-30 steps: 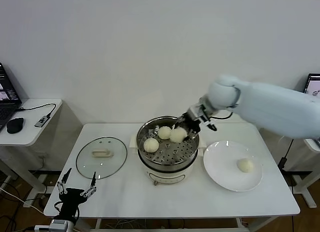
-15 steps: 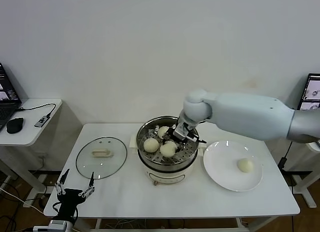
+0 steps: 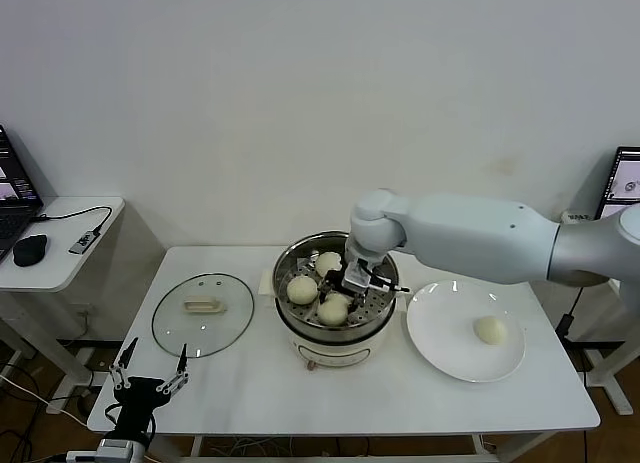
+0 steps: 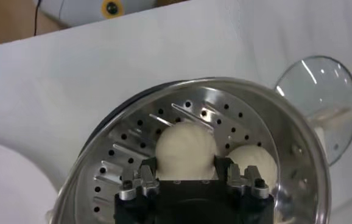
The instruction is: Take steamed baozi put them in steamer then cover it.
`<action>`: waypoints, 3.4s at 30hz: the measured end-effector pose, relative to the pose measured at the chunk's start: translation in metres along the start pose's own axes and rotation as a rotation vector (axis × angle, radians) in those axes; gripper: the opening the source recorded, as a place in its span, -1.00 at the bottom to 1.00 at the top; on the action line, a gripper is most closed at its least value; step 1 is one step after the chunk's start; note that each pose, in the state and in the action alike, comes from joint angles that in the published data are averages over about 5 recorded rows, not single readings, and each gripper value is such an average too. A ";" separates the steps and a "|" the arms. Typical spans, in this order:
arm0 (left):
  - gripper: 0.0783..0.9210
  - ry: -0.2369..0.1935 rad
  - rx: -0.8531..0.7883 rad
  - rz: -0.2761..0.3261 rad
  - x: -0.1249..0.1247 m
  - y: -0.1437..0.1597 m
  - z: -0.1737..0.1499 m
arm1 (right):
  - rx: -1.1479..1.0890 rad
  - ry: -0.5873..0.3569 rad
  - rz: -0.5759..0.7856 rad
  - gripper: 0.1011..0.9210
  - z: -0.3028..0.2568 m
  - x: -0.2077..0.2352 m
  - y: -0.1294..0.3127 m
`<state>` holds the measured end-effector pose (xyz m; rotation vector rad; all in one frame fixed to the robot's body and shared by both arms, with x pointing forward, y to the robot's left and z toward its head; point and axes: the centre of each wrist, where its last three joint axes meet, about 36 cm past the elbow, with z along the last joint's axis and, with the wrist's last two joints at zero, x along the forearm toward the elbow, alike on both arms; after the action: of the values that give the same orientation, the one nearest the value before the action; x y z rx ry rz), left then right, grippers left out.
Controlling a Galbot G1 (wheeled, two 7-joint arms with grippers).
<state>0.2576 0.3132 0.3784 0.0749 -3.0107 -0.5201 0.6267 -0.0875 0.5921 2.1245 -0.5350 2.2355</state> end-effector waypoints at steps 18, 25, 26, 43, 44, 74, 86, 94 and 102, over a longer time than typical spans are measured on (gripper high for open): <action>0.77 -0.005 -0.003 0.006 -0.001 0.000 -0.002 | 0.004 0.039 0.010 0.76 0.011 0.024 0.003; 0.77 -0.012 -0.008 0.009 -0.003 0.002 -0.003 | -0.114 0.091 0.036 0.76 0.023 0.063 0.011; 0.77 -0.013 -0.009 0.010 -0.004 0.002 -0.003 | -0.147 0.103 0.039 0.76 0.025 0.069 0.014; 0.77 -0.034 -0.014 0.042 -0.011 -0.002 -0.006 | -0.876 0.260 0.095 0.76 0.036 0.138 0.147; 0.77 -0.034 -0.015 0.045 -0.011 -0.003 -0.006 | -0.910 0.264 0.094 0.76 0.037 0.137 0.159; 0.77 -0.021 -0.026 0.058 -0.008 -0.005 -0.004 | -1.311 0.313 0.011 0.76 0.057 0.015 0.372; 0.77 -0.010 -0.027 0.051 -0.009 -0.004 0.000 | -1.333 0.296 0.004 0.76 0.071 -0.035 0.372; 0.77 -0.006 -0.025 0.049 -0.010 -0.003 0.002 | -1.342 0.296 -0.013 0.62 0.073 -0.055 0.369; 0.77 -0.007 -0.022 0.048 -0.010 -0.004 0.003 | -1.343 0.307 -0.010 0.39 0.076 -0.060 0.366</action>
<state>0.2677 0.3108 0.3737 0.0001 -3.0047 -0.5502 0.6169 -0.4381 0.4490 1.0374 -1.4093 1.3372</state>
